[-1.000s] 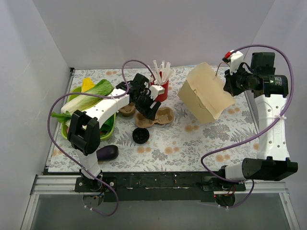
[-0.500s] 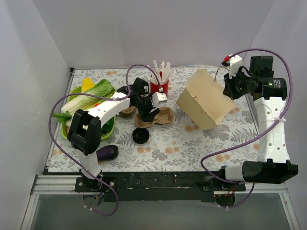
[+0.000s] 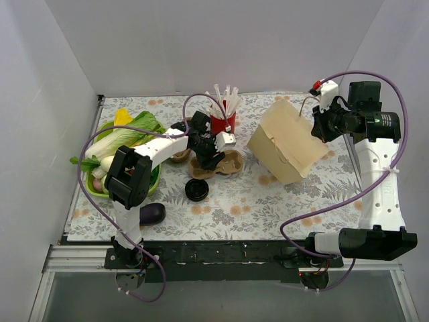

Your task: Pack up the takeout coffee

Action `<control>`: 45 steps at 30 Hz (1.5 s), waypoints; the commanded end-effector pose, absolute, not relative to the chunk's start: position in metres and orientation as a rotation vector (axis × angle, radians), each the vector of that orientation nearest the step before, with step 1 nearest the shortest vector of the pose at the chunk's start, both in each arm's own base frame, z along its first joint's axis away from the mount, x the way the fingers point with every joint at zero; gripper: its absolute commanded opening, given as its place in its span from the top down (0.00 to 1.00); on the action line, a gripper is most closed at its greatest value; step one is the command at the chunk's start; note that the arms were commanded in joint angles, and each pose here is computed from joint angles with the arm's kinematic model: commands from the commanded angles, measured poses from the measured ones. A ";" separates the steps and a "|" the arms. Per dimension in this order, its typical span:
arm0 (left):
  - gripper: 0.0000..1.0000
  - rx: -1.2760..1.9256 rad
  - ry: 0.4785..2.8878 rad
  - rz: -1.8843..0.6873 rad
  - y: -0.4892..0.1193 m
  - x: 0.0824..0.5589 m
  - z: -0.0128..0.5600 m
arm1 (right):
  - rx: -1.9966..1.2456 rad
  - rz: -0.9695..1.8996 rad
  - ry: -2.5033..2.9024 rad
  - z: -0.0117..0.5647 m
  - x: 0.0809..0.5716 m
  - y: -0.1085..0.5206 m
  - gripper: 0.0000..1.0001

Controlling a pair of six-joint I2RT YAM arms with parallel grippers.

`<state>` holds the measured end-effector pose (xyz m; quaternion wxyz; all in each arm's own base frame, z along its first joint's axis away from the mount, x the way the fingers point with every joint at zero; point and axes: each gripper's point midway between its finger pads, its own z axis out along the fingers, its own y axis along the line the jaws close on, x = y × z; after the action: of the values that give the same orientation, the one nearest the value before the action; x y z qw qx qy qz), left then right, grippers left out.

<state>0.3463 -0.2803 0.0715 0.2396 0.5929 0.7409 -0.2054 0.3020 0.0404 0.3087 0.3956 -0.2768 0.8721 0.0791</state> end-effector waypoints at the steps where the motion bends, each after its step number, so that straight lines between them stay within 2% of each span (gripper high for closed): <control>1: 0.47 1.595 1.952 -0.543 -0.291 0.362 0.093 | -0.691 0.199 2.170 0.319 0.302 0.043 0.99; 27: 0.55 1.585 1.992 -0.540 -0.288 0.360 0.078 | -0.692 0.194 2.198 0.308 0.306 0.041 0.99; 33: 0.48 1.582 1.966 -0.574 -0.293 0.357 0.085 | -0.695 0.196 2.201 0.307 0.307 0.041 0.99; 45: 0.52 1.592 2.010 -0.538 -0.287 0.355 0.071 | -0.695 0.192 2.202 0.306 0.310 0.041 0.99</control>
<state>0.3550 -0.2842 0.0684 0.2491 0.5835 0.7465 -0.2005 0.3035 0.0394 0.3010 0.3870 -0.2719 0.8774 0.0800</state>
